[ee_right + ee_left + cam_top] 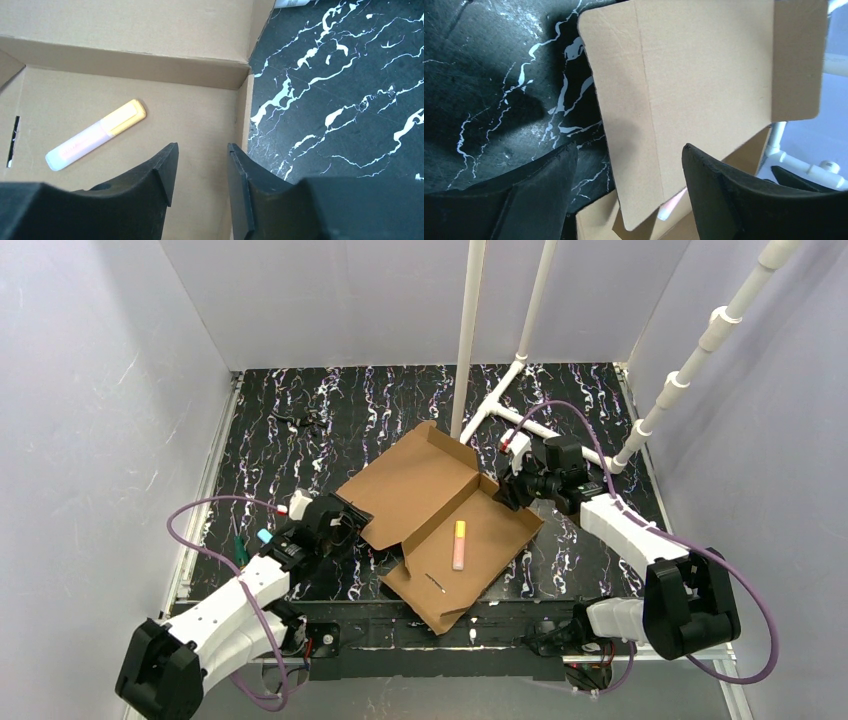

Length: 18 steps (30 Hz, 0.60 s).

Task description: Fold the paper box

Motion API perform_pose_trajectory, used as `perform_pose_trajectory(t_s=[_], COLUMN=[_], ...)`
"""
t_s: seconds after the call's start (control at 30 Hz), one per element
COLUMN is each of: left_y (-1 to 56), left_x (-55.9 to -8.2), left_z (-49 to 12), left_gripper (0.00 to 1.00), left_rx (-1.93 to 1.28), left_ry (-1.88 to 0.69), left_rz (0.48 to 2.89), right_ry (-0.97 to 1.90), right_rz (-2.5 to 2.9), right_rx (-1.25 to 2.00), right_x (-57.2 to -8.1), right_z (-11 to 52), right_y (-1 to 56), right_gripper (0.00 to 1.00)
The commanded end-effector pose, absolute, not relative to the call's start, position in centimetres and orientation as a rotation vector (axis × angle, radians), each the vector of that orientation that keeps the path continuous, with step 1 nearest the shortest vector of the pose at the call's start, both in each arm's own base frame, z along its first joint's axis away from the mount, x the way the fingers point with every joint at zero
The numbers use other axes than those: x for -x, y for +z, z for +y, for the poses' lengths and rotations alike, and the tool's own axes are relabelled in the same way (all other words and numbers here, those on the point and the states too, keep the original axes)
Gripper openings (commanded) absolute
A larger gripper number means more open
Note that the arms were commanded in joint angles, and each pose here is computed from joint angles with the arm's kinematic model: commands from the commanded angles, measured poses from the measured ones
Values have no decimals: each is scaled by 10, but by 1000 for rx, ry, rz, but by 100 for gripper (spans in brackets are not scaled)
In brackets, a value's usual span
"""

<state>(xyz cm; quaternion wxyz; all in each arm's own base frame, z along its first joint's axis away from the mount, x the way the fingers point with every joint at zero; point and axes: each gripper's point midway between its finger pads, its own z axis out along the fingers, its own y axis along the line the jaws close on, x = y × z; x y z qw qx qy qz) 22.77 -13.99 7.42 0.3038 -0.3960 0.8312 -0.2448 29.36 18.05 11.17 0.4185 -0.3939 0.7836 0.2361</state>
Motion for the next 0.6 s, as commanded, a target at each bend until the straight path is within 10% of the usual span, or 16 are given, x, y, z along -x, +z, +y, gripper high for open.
perform_pose_trajectory(t_s=[0.0,0.27,0.57], left_y=[72,73,80], left_x=[-237,-258,-255], left_z=[-138,-138,-131], left_gripper=[70,31,0], left_rx=[1076,1192,1121], left_ry=[-610,-730,-736], left_rz=[2191,2002,1963], right_ry=[594,554,555], right_rz=[1904,1956,2161], right_rx=[1017,965,924], right_x=[-299,-307,-313], right_z=[181,171,171], right_y=[129,116,68], right_gripper=[51,74,61])
